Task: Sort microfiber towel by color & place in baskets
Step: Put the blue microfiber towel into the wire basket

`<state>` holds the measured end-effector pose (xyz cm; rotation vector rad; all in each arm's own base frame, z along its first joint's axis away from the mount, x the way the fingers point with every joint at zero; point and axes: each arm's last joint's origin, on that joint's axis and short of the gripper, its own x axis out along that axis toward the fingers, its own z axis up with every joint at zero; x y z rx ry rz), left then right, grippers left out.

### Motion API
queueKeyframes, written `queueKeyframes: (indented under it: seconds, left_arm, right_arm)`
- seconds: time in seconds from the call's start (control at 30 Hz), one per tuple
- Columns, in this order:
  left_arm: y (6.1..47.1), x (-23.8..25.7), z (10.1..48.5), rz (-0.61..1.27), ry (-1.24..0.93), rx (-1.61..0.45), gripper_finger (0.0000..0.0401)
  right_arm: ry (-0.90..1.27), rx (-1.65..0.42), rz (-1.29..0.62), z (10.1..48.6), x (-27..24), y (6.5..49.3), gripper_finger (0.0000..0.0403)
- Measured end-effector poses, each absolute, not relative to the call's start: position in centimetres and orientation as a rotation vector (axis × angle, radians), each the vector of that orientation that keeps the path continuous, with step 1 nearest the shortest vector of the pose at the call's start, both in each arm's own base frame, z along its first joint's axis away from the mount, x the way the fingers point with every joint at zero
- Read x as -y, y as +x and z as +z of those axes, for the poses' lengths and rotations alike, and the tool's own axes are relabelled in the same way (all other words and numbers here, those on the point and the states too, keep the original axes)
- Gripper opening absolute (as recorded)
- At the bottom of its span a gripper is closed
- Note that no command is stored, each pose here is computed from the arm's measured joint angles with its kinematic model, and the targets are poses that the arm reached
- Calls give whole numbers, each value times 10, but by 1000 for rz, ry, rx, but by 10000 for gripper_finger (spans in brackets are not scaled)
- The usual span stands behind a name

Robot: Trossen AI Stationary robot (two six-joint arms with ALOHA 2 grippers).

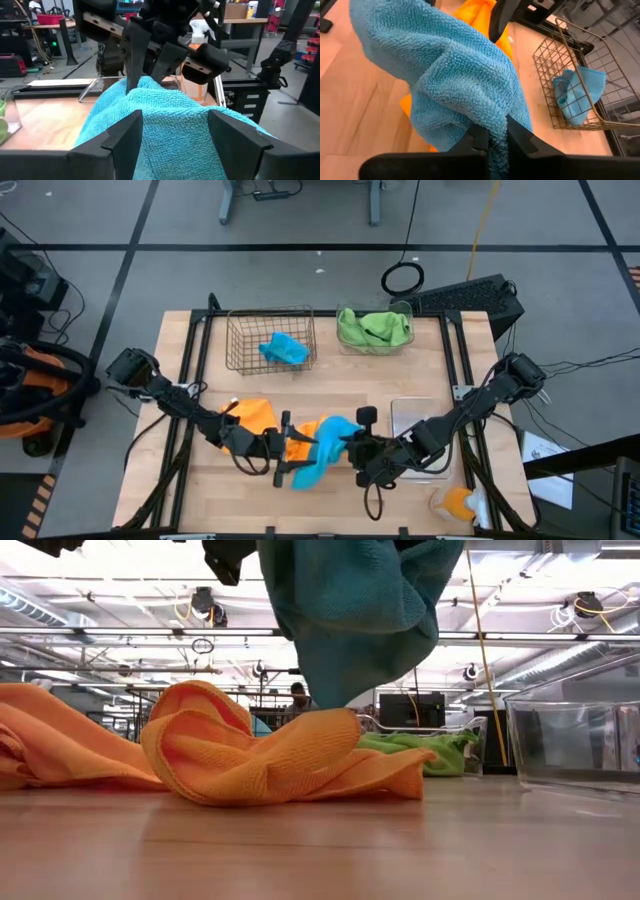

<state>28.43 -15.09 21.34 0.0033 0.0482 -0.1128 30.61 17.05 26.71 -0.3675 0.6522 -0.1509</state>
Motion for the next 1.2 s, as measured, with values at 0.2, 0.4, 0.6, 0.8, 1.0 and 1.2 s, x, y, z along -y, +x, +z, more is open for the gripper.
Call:
queueKeyframes:
  seconds: [0.2,0.4,0.6,0.8,1.0,1.2]
  left_arm:
    - [284,150,213,-99,20,-63,233]
    - [281,153,216,-146,33,-57,233]
    - [271,145,233,-86,52,-61,233]
    - [260,139,247,-90,-19,-99,233]
    - [265,144,234,-153,-40,-146,234]
    - [281,148,210,-136,-31,-147,277]
  right_arm:
    - [-371,-657,-153,267,-170,306,13]
    - [-393,-670,-178,265,-168,305,13]
    - [-397,-672,-177,265,-168,305,13]
    - [-395,-672,-177,265,-168,305,13]
    - [-380,-658,-185,266,-166,307,13]
    - [-365,-630,-195,269,-162,313,13]
